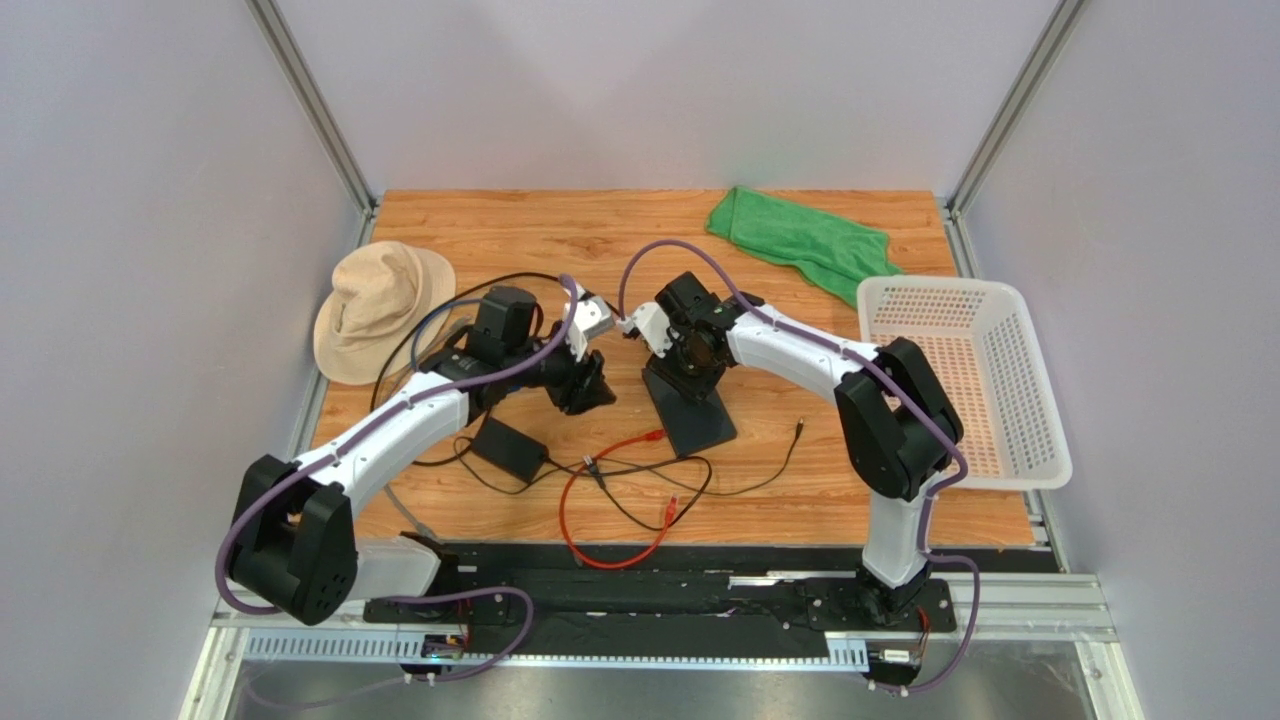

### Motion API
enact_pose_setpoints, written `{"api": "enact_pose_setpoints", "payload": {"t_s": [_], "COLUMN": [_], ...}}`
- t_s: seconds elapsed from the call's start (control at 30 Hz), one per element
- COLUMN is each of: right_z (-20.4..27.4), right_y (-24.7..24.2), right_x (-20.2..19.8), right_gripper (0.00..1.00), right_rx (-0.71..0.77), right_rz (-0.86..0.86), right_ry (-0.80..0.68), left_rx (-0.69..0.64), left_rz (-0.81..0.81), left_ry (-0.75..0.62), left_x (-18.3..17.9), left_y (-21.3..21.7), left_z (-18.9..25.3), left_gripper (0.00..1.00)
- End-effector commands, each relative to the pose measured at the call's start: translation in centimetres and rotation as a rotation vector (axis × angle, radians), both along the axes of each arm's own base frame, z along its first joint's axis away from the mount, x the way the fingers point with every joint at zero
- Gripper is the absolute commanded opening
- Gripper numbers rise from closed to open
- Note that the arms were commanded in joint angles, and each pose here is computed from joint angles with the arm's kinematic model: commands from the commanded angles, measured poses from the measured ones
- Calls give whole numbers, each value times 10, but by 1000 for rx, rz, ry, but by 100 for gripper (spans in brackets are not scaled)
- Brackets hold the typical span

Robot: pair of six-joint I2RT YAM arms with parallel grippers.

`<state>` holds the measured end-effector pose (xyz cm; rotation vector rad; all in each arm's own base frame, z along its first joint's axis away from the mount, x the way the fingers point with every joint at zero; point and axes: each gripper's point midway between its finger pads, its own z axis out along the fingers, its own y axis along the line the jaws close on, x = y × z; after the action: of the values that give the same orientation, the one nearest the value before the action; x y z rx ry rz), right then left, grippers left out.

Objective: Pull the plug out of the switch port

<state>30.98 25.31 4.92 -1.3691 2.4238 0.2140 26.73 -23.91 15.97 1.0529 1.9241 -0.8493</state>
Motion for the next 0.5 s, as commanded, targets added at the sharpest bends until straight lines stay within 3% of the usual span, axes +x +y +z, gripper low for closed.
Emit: {"api": "enact_pose_setpoints", "payload": {"t_s": [0.0,0.2,0.3,0.33,0.37,0.47], "right_z": [51,62,64,62,65,65], "right_y": [-4,-33,-47,-49,-54,-61], "right_x": [44,57,55,53,54,50], "right_gripper": [35,36,36,36,36,36], "right_rx": [32,44,78,83,87,90], "right_rz": [-24,-113,-175,-180,-188,-199], "right_ry": [-204,-215,-179,-169,-175,-173], "left_rx": [107,156,181,183,204,225], "left_rz": [-101,-257,-289,-294,-305,-322], "left_ry": [-139,-203,-208,-195,-166,-136], "left_x": [-1,-20,-23,-23,-24,-23], "left_y": [1,-26,-39,-41,-42,-50], "left_z": [-26,-32,-39,-40,-49,-56], "left_gripper": [53,46,38,27,23,18]}}
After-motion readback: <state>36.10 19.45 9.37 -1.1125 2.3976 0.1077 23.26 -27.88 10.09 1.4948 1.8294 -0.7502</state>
